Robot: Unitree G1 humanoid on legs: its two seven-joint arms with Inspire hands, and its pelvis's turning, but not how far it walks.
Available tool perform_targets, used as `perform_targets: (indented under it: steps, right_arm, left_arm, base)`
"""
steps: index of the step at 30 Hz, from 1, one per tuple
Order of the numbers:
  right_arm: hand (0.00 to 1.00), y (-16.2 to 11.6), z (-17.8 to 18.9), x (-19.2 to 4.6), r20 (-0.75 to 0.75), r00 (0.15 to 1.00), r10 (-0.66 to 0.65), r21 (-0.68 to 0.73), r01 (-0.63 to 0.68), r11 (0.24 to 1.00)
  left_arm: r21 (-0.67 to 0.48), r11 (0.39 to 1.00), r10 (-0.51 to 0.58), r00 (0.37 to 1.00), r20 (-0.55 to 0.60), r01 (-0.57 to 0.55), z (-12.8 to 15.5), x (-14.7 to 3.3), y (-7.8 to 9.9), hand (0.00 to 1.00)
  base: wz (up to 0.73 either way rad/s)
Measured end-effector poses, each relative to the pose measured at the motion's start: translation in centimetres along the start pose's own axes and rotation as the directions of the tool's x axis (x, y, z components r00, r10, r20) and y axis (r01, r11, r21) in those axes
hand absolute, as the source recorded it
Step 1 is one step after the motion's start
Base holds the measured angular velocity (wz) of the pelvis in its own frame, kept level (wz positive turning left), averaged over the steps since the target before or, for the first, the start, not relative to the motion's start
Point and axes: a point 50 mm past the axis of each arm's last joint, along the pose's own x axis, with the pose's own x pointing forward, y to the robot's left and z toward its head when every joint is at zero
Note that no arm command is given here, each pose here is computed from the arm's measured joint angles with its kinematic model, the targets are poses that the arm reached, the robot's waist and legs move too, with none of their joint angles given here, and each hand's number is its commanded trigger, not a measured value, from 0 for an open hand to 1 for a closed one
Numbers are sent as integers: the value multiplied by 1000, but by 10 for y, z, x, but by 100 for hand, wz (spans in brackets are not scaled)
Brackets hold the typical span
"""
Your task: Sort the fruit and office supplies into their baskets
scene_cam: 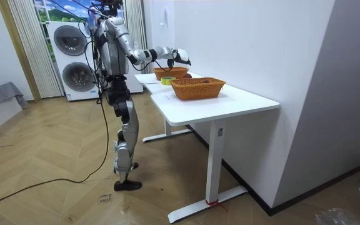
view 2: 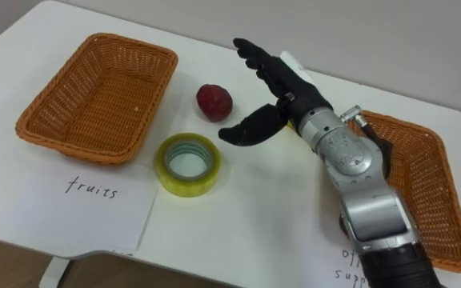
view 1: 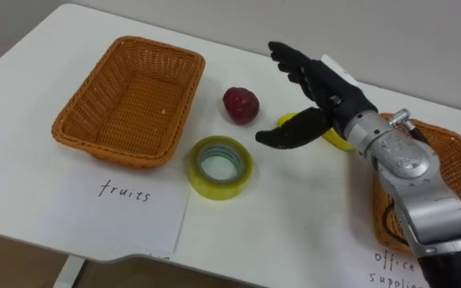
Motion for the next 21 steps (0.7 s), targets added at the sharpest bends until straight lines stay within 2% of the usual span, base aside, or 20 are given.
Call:
perform_targets:
  steps: [7, 21]
  right_arm:
    - [0, 3, 0, 1, -3, 1000, -1, -18, 1, 1000]
    - [0, 35, -1, 11, -26, 996, 88, -18, -88, 996]
  left_arm:
    - [36, 999, -3, 1000, -6, 3, 0, -1, -2, 0]
    - [93, 995, -33, 999, -8, 34, 1, -2, -8, 0]
  base:
    - [0]
    - [2]
